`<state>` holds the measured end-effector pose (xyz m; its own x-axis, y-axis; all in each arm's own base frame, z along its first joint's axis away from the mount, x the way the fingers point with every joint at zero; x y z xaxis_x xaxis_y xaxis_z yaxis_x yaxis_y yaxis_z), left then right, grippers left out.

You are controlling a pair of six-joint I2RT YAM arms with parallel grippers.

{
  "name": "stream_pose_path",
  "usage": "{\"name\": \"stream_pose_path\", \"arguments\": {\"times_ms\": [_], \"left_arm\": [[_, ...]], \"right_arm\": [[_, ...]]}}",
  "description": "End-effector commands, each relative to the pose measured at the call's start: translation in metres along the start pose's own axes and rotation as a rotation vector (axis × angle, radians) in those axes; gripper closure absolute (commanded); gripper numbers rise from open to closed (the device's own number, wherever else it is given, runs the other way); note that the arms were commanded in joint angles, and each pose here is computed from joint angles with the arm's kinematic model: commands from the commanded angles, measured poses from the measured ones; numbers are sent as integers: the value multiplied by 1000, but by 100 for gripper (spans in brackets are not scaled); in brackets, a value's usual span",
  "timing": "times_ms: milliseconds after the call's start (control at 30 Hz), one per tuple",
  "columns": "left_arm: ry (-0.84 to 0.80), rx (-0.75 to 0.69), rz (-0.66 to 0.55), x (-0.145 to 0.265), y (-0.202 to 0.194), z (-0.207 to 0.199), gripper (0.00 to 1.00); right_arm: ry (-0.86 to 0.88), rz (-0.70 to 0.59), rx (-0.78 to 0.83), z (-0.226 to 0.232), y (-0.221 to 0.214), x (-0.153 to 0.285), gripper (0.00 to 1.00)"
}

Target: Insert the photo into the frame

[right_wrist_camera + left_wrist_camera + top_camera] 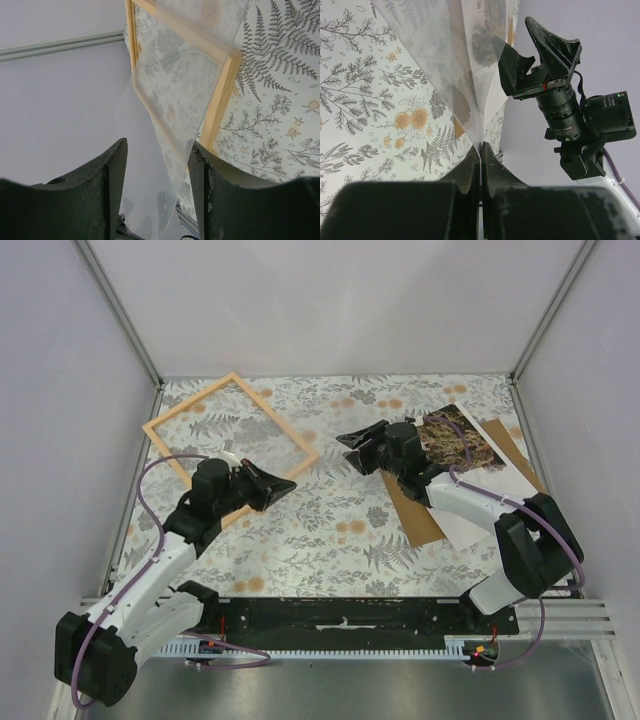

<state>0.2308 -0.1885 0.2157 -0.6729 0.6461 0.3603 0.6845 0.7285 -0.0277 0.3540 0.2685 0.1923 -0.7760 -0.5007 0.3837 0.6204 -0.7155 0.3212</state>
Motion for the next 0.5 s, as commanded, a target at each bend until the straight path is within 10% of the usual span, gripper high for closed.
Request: {"name": "stream_pose_path", "arguments": {"times_ms": [0, 467], "left_arm": [[-7, -8, 72, 10, -14, 3, 98], [-10, -8, 108, 11, -35, 13, 98]], "right_arm": [[38, -45, 29, 20, 12, -5, 43], [53, -19, 54, 29, 11, -8, 63]]}}
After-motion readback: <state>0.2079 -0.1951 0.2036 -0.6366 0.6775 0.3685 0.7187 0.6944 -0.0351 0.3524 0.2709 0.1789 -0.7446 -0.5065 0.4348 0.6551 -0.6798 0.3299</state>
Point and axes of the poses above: each gripper's point midway between its finger pads, its own x axis back along the fingers, its own z axis along the line the jaws close on, y = z × x, the point moved 3 cm from there along x, back along the fingers, and after that the axes turned 15 degrees about x, right-handed, at the moved point
